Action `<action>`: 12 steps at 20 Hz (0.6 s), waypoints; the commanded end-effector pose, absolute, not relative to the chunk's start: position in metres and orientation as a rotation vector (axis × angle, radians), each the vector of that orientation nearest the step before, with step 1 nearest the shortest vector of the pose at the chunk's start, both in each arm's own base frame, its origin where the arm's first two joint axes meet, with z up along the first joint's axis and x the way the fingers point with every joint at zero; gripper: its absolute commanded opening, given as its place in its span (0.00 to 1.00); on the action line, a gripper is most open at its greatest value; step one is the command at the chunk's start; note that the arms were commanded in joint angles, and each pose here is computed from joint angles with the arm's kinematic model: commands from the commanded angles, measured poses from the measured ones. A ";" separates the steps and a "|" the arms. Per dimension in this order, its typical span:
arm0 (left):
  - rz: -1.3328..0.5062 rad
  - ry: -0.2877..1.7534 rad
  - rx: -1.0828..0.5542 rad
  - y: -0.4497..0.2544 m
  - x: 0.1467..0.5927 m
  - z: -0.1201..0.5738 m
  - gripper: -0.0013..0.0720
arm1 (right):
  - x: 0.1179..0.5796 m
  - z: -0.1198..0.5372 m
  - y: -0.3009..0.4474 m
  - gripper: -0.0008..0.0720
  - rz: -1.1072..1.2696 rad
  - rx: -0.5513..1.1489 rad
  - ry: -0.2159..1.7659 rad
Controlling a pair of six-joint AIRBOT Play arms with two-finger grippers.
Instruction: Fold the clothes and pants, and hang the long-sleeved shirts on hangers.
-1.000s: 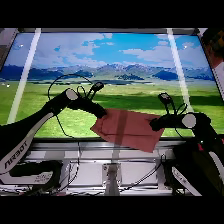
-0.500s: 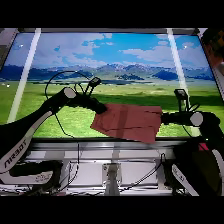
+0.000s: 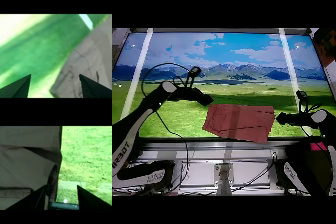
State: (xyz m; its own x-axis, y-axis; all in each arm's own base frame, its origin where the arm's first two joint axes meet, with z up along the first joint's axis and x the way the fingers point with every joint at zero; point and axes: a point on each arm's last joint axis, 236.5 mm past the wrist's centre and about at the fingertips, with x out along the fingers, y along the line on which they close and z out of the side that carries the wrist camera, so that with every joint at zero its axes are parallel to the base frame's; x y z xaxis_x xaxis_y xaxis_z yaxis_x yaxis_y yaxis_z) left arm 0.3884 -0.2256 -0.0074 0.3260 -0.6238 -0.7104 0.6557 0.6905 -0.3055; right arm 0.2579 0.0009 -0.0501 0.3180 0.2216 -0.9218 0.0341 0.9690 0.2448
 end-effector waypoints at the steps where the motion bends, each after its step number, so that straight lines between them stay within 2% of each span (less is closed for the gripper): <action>1: -0.777 0.824 0.029 -0.199 0.404 0.028 0.98 | 0.249 -0.055 0.022 0.58 0.253 0.256 1.291; 3: -0.762 0.792 0.029 -0.193 0.406 0.042 0.97 | 0.254 -0.059 0.040 0.59 0.320 0.329 1.295; 4: -0.762 0.784 0.031 -0.193 0.406 0.045 0.97 | 0.258 -0.063 0.042 0.76 0.317 0.359 1.298; 5: -0.763 0.782 0.032 -0.193 0.406 0.047 0.97 | 0.260 -0.069 0.041 1.00 0.295 0.394 1.314; 6: -0.765 0.784 0.032 -0.194 0.405 0.046 0.97 | 0.262 -0.077 0.039 0.96 0.278 0.403 1.327; 8: -0.767 0.786 0.032 -0.194 0.405 0.045 0.97 | 0.264 -0.087 0.037 0.96 0.266 0.417 1.346; 12: -0.767 0.787 0.031 -0.194 0.405 0.045 0.97 | 0.293 -0.089 0.017 0.97 0.147 0.424 1.239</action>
